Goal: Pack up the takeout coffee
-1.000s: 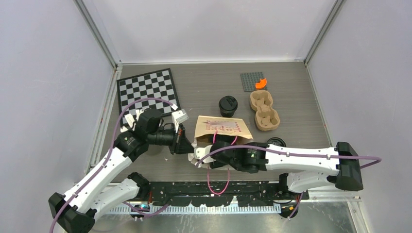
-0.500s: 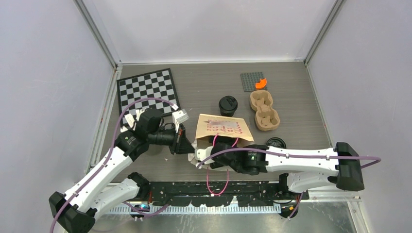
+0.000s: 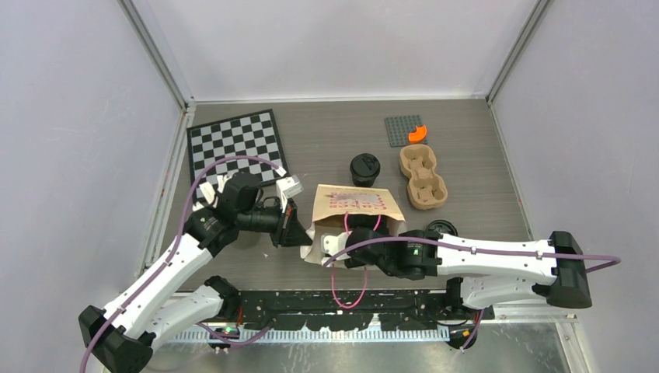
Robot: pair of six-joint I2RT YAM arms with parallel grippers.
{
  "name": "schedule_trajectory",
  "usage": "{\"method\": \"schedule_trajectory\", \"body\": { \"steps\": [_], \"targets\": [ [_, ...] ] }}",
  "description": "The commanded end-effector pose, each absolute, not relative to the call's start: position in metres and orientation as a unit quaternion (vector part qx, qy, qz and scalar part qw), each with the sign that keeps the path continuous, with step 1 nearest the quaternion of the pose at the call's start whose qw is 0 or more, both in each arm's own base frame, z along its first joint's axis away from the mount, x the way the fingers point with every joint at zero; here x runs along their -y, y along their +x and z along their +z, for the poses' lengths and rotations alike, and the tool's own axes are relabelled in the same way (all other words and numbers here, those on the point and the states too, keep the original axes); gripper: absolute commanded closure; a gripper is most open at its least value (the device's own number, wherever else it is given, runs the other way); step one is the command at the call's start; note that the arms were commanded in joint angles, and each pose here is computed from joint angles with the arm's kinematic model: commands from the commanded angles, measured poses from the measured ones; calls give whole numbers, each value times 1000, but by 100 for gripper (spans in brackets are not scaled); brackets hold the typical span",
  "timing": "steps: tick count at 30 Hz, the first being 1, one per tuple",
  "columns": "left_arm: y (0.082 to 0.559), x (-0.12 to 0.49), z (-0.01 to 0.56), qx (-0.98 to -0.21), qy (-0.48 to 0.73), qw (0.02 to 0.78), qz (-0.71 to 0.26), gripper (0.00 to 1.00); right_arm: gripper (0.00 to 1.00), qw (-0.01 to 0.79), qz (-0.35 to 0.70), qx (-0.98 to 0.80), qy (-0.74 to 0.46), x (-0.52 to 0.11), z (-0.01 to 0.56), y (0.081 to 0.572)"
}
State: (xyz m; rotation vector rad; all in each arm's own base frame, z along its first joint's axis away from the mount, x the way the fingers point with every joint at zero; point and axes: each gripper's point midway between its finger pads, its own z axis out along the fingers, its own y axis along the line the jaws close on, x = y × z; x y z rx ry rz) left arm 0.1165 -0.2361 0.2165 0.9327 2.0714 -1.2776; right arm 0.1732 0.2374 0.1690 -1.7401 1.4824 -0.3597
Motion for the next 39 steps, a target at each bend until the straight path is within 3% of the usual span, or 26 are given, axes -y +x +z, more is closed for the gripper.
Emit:
{"method": "schedule_trajectory", "body": {
  "steps": [1, 39],
  "targets": [
    [115, 239, 234, -745, 367, 283, -480, 100, 23, 424, -163, -588, -669, -225, 186, 178],
    [112, 238, 237, -742, 368, 282, -484, 100, 21, 399, -207, -585, -675, -224, 159, 188]
  ]
}}
